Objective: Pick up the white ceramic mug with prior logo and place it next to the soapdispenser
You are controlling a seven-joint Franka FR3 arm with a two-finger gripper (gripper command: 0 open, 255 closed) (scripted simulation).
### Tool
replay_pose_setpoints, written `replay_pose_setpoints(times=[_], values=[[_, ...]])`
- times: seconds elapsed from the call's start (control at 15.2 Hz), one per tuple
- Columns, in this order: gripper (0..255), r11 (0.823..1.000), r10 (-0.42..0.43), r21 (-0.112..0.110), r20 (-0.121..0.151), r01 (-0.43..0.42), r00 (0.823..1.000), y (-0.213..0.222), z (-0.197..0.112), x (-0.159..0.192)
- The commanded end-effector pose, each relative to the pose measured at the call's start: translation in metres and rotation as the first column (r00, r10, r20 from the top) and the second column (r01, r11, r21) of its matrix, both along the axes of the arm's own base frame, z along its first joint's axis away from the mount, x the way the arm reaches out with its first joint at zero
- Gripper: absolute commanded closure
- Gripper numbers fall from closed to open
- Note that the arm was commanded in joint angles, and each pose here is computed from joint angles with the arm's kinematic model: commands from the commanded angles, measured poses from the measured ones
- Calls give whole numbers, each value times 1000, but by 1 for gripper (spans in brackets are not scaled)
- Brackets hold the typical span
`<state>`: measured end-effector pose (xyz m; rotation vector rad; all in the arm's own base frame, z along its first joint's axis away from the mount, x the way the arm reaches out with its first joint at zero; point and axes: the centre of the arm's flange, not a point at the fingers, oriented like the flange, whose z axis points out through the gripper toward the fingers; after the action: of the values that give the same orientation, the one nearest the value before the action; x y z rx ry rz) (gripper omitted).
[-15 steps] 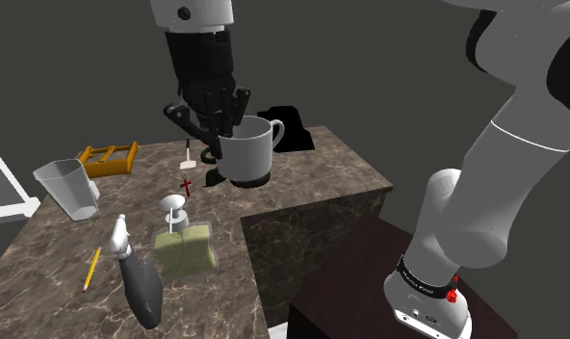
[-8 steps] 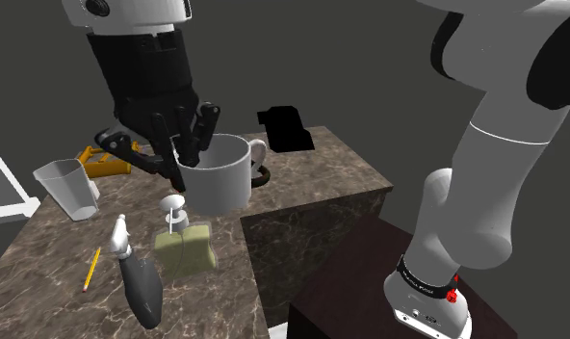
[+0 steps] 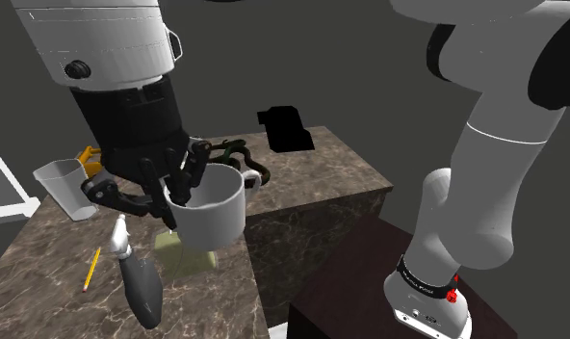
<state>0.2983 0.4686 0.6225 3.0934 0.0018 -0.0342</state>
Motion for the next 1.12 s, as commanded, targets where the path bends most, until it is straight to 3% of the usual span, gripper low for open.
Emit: replay_pose_setpoints(times=[0.0,1.06], values=[[255,1000,0,1,0,0,1000,-1,-10,0],[255,1000,0,1,0,0,1000,-1,-95,0]])
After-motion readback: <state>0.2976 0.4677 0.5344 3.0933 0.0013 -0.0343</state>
